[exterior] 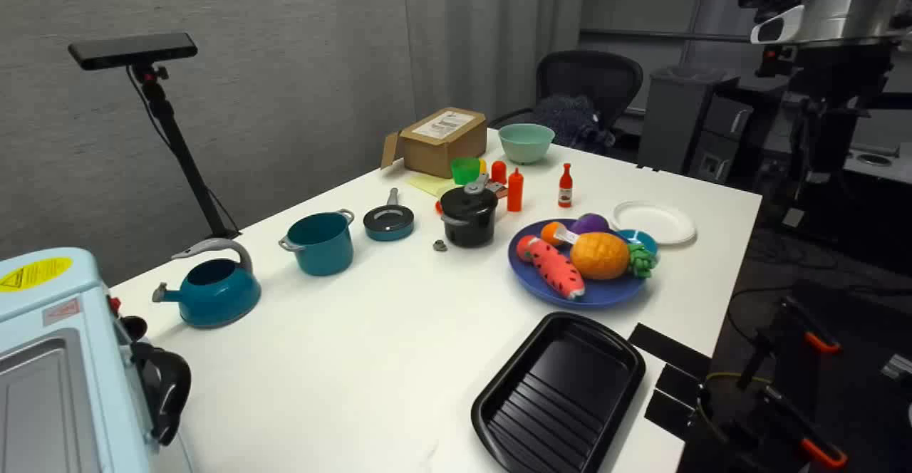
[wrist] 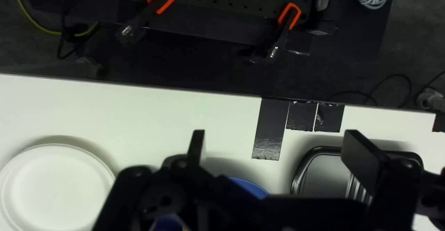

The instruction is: Pick up the lid and put it on the table

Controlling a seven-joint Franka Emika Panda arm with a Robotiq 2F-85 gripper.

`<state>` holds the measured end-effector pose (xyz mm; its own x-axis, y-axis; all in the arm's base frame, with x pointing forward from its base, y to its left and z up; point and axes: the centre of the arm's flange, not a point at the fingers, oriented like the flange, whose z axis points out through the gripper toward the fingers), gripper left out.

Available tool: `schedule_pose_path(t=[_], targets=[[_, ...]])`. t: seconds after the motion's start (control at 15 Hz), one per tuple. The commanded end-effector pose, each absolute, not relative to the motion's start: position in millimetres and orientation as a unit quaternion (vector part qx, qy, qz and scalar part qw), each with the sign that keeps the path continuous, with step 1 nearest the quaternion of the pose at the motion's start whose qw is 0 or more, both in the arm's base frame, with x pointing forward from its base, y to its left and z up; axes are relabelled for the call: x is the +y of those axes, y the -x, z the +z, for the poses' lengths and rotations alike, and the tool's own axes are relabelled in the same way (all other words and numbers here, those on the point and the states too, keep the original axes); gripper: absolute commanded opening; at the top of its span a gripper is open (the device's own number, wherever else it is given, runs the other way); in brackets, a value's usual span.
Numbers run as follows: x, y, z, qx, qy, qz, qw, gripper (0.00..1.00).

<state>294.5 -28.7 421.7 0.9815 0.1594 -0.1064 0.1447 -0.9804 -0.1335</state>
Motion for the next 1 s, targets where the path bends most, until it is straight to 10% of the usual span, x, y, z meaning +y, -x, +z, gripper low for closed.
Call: schedule_pose_path(t=[0.0,0.93], targets=[[-28.7,-294.7,421.3,-0.076,0.993,0.059,0.063,1.00],[-24.3,-301.3,417.0,-0.058,0.994,0.055,0.073,1.00]])
